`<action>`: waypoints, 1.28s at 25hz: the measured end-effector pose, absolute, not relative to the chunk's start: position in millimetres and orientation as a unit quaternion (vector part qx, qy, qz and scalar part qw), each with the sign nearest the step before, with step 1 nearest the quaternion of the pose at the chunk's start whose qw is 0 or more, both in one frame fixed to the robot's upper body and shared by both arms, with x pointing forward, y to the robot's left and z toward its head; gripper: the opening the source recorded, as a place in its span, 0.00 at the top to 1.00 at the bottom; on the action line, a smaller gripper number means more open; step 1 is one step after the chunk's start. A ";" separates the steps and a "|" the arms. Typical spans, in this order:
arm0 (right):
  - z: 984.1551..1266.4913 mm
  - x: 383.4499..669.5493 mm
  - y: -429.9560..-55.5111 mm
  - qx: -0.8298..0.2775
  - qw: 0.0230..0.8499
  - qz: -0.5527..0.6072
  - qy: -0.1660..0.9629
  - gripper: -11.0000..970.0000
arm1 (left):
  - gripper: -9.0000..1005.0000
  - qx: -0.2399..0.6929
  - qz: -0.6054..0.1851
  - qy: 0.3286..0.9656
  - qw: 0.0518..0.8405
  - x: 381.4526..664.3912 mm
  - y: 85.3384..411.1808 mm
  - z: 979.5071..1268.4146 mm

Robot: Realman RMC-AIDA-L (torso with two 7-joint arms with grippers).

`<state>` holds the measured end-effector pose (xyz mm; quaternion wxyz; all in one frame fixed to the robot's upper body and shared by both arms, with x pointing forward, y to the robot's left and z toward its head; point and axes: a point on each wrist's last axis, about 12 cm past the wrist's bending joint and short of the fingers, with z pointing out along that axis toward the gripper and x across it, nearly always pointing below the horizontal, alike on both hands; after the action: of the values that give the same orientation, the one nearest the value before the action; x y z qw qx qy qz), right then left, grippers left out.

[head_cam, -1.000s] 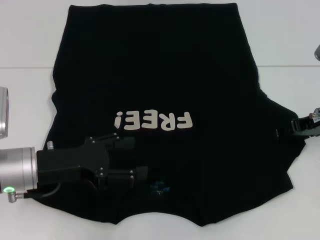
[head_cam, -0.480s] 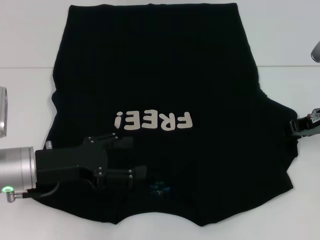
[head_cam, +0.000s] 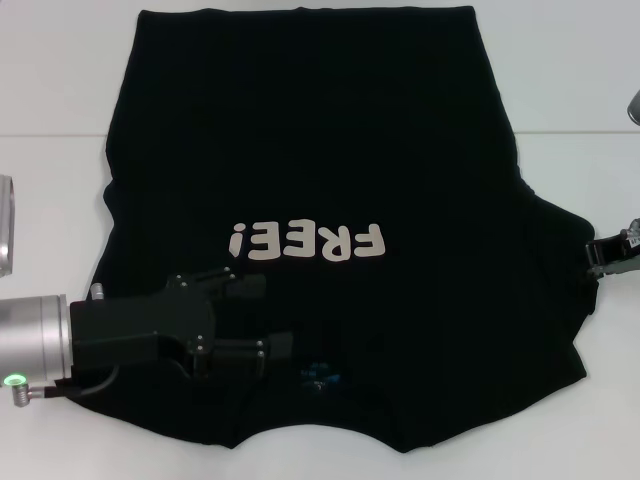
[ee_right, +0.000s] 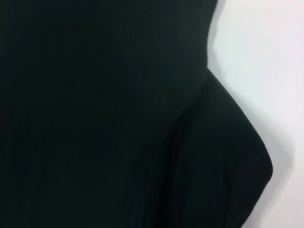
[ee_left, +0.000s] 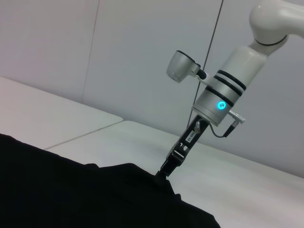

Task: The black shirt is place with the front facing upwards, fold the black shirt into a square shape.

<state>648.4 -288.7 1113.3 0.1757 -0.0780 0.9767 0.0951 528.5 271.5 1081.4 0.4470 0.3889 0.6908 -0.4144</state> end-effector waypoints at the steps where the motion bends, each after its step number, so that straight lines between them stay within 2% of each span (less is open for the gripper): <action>1: 1113.4 648.3 -289.2 -0.078 0.176 0.095 0.977 0.94 | 0.10 0.389 -0.414 0.691 0.447 528.3 271.6 1081.3; 6: 1118.1 648.6 -298.2 -0.068 0.185 0.093 0.976 0.96 | 0.10 0.388 -0.414 0.692 0.447 527.6 272.1 1080.8; 12: 1141.2 646.8 -320.0 -0.043 0.224 0.096 0.969 0.96 | 0.10 0.385 -0.415 0.692 0.448 526.9 273.3 1080.5; 16: 1151.8 647.9 -320.1 -0.053 0.244 0.100 0.963 0.96 | 0.10 0.385 -0.414 0.693 0.447 526.7 273.8 1080.4; 20: 1156.1 654.8 -297.9 -0.093 0.250 0.108 0.958 0.96 | 0.10 0.386 -0.414 0.693 0.447 526.8 273.5 1080.3; 26: 1163.2 665.4 -239.1 -0.175 0.255 0.108 0.945 0.96 | 0.10 0.385 -0.413 0.693 0.448 527.0 273.9 1080.5; 32: 1160.5 662.4 -195.2 -0.234 0.251 0.123 0.931 0.93 | 0.10 0.381 -0.412 0.695 0.449 527.2 274.2 1079.5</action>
<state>662.4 -195.2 1160.5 0.2509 -0.2344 0.9311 0.1232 527.2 274.2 1079.5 0.4489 0.3811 0.6952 -0.4121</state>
